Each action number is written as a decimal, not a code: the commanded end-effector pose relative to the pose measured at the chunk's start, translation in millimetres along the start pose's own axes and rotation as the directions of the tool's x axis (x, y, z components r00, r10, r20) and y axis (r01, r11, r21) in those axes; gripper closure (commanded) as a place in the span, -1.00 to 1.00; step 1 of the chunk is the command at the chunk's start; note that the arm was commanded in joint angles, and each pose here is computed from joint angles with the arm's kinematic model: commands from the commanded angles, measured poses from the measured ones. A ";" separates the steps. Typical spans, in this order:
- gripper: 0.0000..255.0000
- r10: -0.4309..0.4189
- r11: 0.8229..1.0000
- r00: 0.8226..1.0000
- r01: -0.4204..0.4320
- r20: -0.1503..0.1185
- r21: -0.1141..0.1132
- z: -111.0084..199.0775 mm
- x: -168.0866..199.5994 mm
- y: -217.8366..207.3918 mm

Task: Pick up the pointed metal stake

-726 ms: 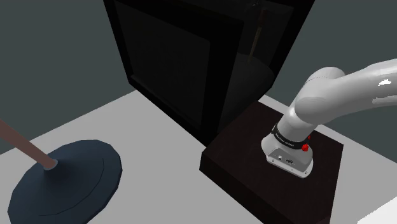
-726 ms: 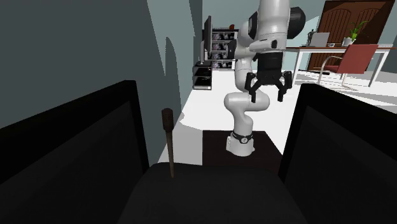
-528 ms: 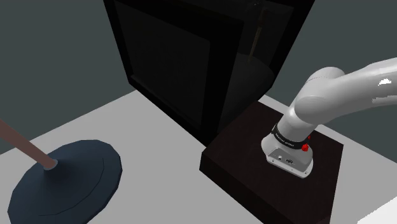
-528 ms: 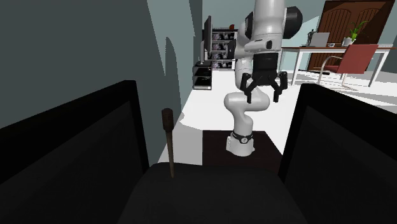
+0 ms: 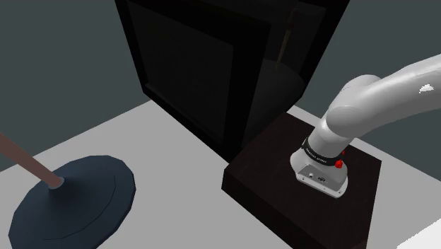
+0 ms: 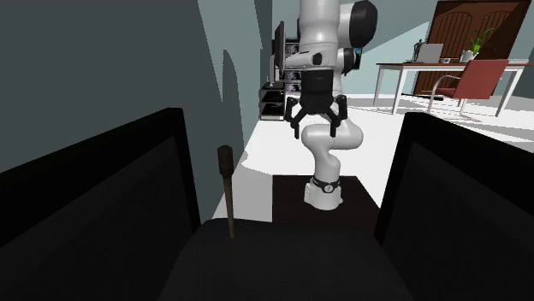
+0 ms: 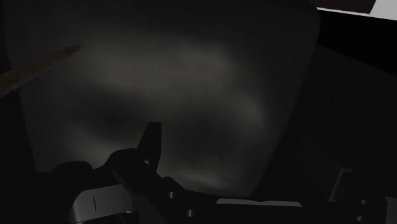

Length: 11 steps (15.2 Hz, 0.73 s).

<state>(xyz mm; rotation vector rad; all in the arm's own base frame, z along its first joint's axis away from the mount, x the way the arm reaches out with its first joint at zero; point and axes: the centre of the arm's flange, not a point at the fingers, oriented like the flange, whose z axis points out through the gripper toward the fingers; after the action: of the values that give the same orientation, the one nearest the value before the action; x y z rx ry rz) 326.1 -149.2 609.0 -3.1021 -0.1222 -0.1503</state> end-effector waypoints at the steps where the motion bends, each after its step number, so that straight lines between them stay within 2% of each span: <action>1: -1.00 -0.014 1.000 1.000 0.014 0.011 -0.001 1.2 4.2 26.1; 11: -1.00 -0.075 0.997 0.995 0.075 0.064 -0.003 -2.3 27.1 156.3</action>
<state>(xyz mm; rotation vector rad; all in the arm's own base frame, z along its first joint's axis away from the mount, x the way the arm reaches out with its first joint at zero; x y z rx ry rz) 361.4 -288.5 607.8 -3.1081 -0.2263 -0.0630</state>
